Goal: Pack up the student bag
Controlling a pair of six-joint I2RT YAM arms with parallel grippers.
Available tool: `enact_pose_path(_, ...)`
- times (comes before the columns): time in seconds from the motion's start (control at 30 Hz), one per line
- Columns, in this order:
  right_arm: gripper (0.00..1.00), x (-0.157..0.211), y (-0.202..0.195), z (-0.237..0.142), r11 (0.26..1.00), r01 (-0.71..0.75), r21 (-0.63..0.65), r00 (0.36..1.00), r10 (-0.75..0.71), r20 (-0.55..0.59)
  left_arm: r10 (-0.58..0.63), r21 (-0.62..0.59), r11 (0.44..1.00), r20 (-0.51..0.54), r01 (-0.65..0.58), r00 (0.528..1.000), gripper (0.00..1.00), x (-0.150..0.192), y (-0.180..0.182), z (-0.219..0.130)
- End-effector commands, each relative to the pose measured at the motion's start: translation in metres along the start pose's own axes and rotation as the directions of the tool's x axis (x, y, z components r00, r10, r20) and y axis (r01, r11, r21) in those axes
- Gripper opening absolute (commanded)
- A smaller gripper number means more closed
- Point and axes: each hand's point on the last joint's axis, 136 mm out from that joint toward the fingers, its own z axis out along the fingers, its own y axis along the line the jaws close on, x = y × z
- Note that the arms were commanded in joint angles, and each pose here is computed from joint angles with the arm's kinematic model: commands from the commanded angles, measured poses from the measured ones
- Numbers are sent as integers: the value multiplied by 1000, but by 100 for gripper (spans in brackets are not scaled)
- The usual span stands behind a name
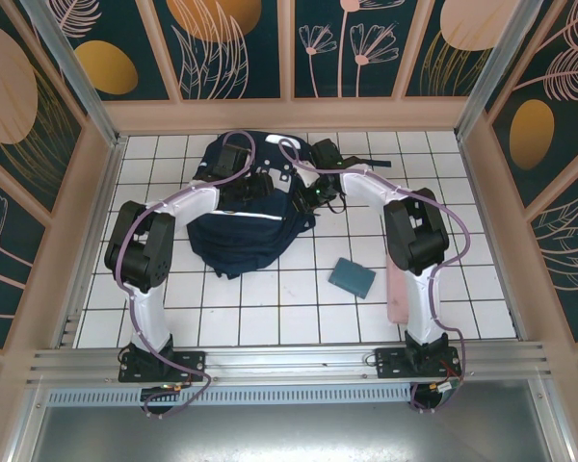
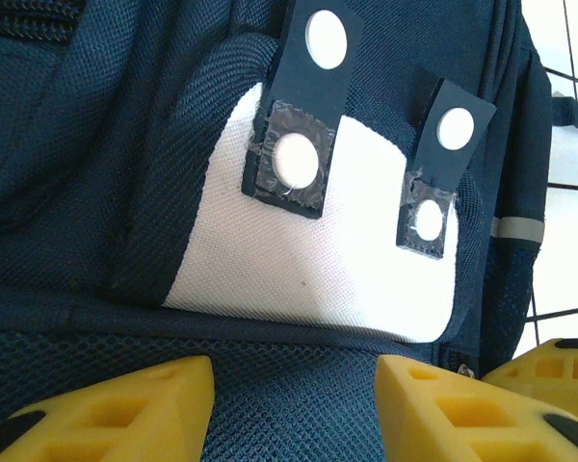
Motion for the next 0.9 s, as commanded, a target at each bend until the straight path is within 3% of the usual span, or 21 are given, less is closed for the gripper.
enact_pose_path(0.0,17,4,-1,4,1000,13,17,999,-13,-36,-22,-88,996,-10,21,1000,49,5,23,13)
enact_pose_path(0.2,9,5,9,-11,1000,-1,-14,1000,1,-12,-60,-135,989,-13,58,998,49,7,34,20)
enact_pose_path(0.33,8,20,23,-18,991,-106,-79,994,105,-22,-80,-180,980,-1,79,997,48,7,44,25)
enact_pose_path(0.53,6,50,64,-24,971,-155,-184,988,150,-38,-125,-205,971,17,126,992,46,8,52,31)
enact_pose_path(0.87,6,74,157,-42,896,-91,-436,996,91,-20,-184,-188,964,36,188,982,45,9,52,35)
